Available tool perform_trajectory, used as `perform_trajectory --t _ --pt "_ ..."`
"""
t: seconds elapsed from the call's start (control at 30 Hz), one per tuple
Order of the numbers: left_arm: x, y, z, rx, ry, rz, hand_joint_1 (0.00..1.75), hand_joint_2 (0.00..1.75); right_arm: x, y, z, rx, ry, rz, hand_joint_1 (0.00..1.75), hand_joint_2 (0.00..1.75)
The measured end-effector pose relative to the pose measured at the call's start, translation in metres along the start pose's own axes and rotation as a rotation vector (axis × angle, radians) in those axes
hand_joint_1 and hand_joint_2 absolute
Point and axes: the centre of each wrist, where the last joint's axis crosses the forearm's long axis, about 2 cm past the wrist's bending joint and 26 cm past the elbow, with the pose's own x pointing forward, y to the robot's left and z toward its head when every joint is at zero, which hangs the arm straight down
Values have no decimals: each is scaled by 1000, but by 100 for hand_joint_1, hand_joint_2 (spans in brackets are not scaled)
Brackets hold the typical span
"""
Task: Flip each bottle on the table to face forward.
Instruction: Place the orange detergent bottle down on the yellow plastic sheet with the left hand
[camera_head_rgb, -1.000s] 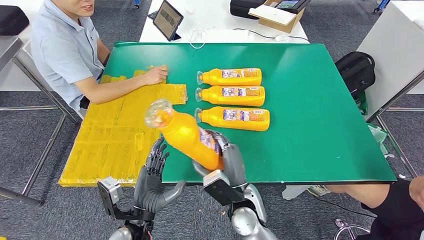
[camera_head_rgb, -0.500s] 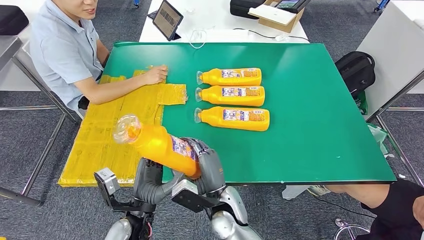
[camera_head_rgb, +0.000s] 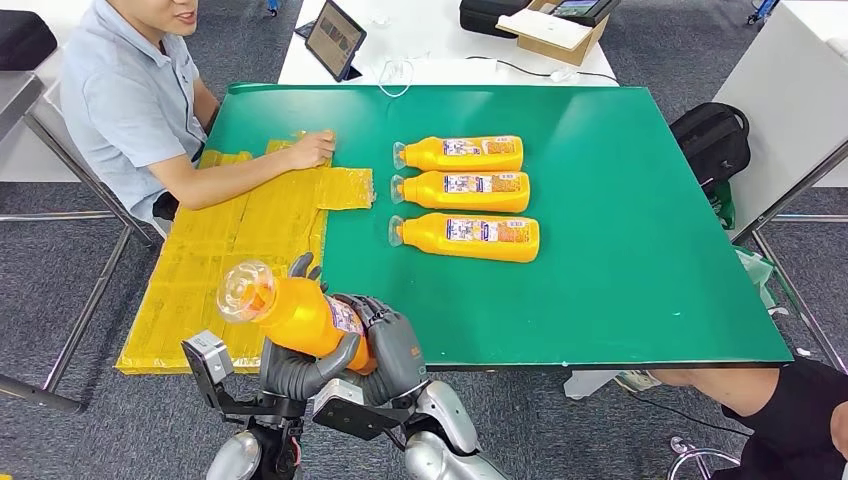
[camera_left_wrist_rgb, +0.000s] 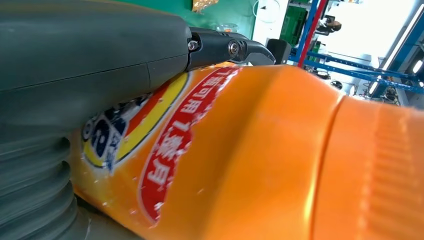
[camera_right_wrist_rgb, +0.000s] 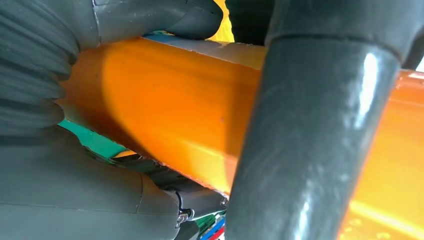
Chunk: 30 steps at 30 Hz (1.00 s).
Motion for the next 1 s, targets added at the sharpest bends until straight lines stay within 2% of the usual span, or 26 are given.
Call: perform_trajectory --t 0.07,0.1,0.2,0.23,0.37,0.43,0.5,0.57,0.7,0.83,1.0 --pt "-1 0 0 0 6 5 0 175 0 1 0 5 -2 5 162 175" --pt "-1 0 0 -1 13 12 23 175 -1 1 0 7 -3 10 142 175" --pt "-3 0 1 -3 49 54 154 175 -1 2 0 17 -9 27 24 175" --pt "-4 1 1 -3 61 74 175 175 -1 3 1 21 -11 32 1 175" --pt "-5 1 0 -8 79 129 175 175 -1 6 2 22 -18 44 0 175" --pt "-6 2 0 -9 81 138 166 175 -1 6 3 22 -20 45 0 175" --pt "-6 2 0 -9 82 152 166 175 -1 7 3 17 -22 44 0 175" --pt "-6 2 0 -12 79 172 175 175 -1 8 4 7 -27 43 0 175" --pt "-6 2 -1 -17 75 175 175 175 -2 8 8 -19 -35 56 0 175" --pt "-6 4 -1 29 78 105 175 175 -4 7 19 -59 -25 72 0 0" --pt "-3 18 -3 167 74 -21 175 175 4 -5 33 -154 -53 77 0 0"
